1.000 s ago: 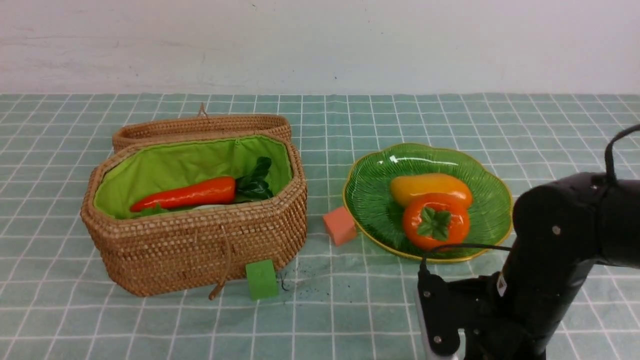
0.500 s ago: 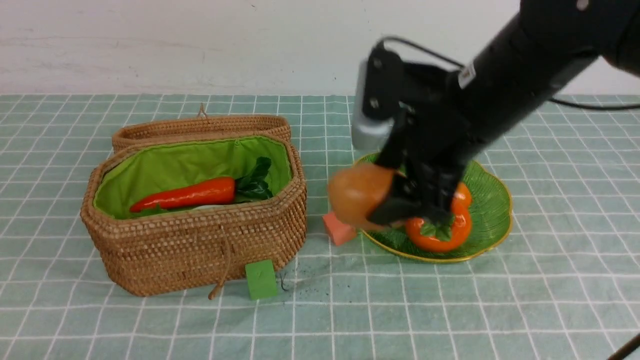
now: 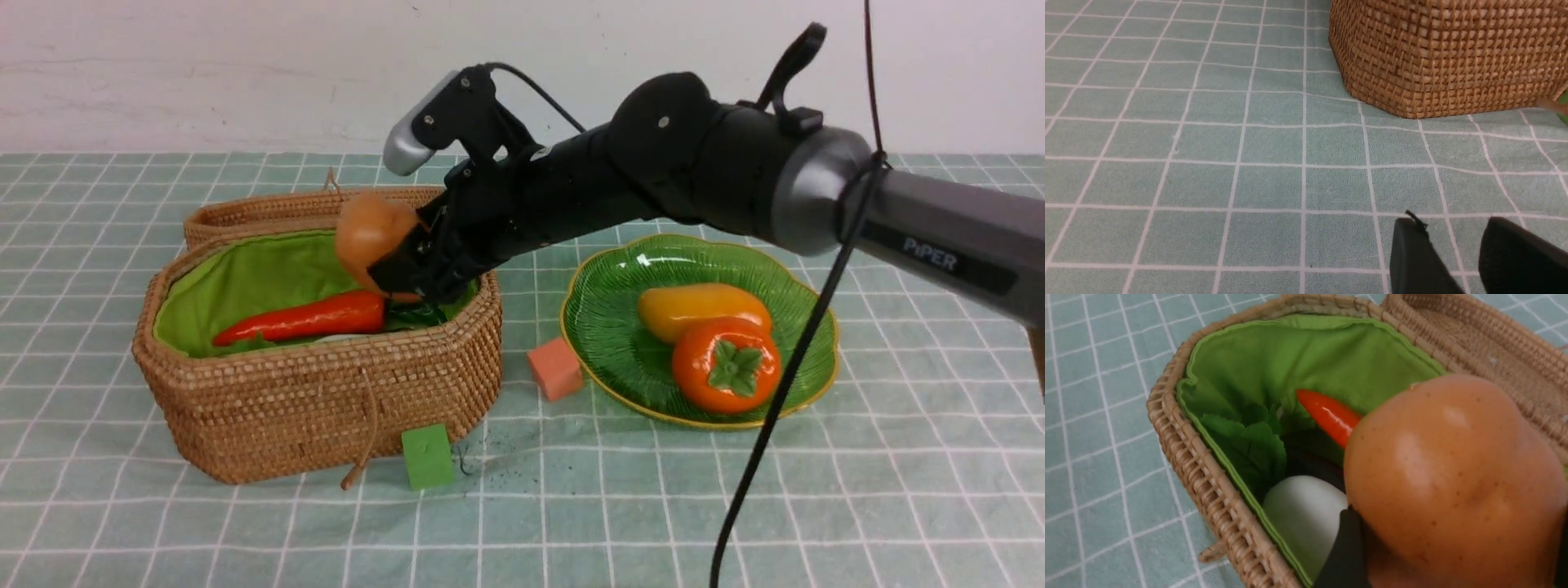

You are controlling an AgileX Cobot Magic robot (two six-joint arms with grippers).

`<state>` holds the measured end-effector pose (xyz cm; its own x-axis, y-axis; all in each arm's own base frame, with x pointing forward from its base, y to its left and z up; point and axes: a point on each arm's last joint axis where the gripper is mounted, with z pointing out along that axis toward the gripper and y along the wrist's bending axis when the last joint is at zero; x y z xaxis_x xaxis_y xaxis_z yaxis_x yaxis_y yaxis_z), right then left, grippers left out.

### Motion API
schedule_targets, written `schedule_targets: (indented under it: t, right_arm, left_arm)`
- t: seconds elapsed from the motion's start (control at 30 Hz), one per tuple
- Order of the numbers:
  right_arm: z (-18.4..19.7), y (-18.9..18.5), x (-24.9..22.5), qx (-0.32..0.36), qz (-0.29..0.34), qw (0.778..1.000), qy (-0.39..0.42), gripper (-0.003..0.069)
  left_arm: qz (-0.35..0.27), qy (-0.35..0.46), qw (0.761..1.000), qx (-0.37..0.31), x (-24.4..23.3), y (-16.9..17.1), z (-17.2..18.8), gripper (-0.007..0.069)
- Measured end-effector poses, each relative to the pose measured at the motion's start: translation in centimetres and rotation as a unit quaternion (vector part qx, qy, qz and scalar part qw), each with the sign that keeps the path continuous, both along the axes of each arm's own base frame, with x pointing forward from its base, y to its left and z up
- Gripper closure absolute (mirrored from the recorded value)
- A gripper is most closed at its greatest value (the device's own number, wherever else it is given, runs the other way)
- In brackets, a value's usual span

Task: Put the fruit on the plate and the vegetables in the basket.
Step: Use the right arm to grab a potato and put it into the left basket, then use the right arm to grab a lemon and put it into the right plate

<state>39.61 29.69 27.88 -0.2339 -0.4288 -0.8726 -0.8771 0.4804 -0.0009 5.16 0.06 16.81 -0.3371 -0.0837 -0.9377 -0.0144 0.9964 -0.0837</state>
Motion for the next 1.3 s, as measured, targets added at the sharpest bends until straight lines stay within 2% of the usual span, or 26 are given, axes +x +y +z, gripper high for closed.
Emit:
schedule_targets:
  t: [0.13, 0.27, 0.4, 0.53, 0.6, 0.63, 0.73, 0.8, 0.83, 0.87, 0.9, 0.93, 1.0, 1.1, 1.3]
  right_arm:
    - [1.2, -0.8, -0.2, 0.002, -0.002, 1.0, 0.01, -0.0015]
    - [3.9, -2.7, -1.4, -0.018, 0.011, 1.0, 0.02, -0.0019]
    - [9.5, -7.6, -4.4, -0.06, -0.006, 0.997, 0.055, -0.0017]
    - [11.0, -10.5, -7.1, -0.122, -0.007, 0.987, 0.105, -0.0015]
    - [9.6, -11.7, -9.0, -0.154, -0.012, 0.979, 0.134, -0.0011]
    - [7.2, -12.0, -10.0, -0.168, -0.012, 0.973, 0.156, -0.0009]
    - [3.8, -12.2, -11.4, -0.208, 0.006, 0.964, 0.163, -0.0008]
    - [-0.3, -12.0, -13.7, -0.276, 0.066, 0.948, 0.143, -0.0008]
    - [-1.7, -11.6, -14.6, -0.3, 0.095, 0.941, 0.125, -0.0008]
    - [-1.7, -11.6, -14.6, -0.3, 0.095, 0.941, 0.125, -0.0008]
    - [-3.6, -10.6, -16.2, -0.342, 0.144, 0.924, 0.091, -0.0008]
    - [-4.5, -10.2, -16.8, -0.358, 0.16, 0.917, 0.076, -0.0008]
    - [-6.0, -9.4, -17.5, -0.38, 0.17, 0.907, 0.057, -0.0008]
    - [-7.7, -8.6, -17.7, -0.398, 0.167, 0.899, 0.073, -0.0008]
    - [-10.6, -7.5, -16.7, -0.395, 0.155, 0.903, 0.066, 0.0001]
  left_arm:
    - [0.0, 0.0, 1.0, 0.0, 0.0, 0.0, 0.0, 0.0386]
    - [0.0, 0.0, 1.0, 0.0, 0.0, 0.0, 0.0, 0.0386]
    - [0.0, 0.0, 1.0, 0.0, 0.0, 0.0, 0.0, 0.0386]
    - [0.0, 0.0, 1.0, 0.0, 0.0, 0.0, 0.0, 0.0386]
    - [0.0, 0.0, 1.0, 0.0, 0.0, 0.0, 0.0, 0.0386]
    - [0.0, 0.0, 1.0, 0.0, 0.0, 0.0, 0.0, 0.0386]
    - [0.0, 0.0, 1.0, 0.0, 0.0, 0.0, 0.0, 0.0386]
    - [0.0, 0.0, 1.0, 0.0, 0.0, 0.0, 0.0, 0.0386]
    - [0.0, 0.0, 1.0, 0.0, 0.0, 0.0, 0.0, 0.0386]
    - [0.0, 0.0, 1.0, 0.0, 0.0, 0.0, 0.0, 0.0386]
    - [0.0, 0.0, 1.0, 0.0, 0.0, 0.0, 0.0, 0.0386]
    - [0.0, 0.0, 1.0, 0.0, 0.0, 0.0, 0.0, 0.0386]
    - [0.0, 0.0, 1.0, 0.0, 0.0, 0.0, 0.0, 0.0386]
    - [0.0, 0.0, 1.0, 0.0, 0.0, 0.0, 0.0, 0.0386]
    - [0.0, 0.0, 1.0, 0.002, 0.0, 0.0, 0.0, 0.0386]
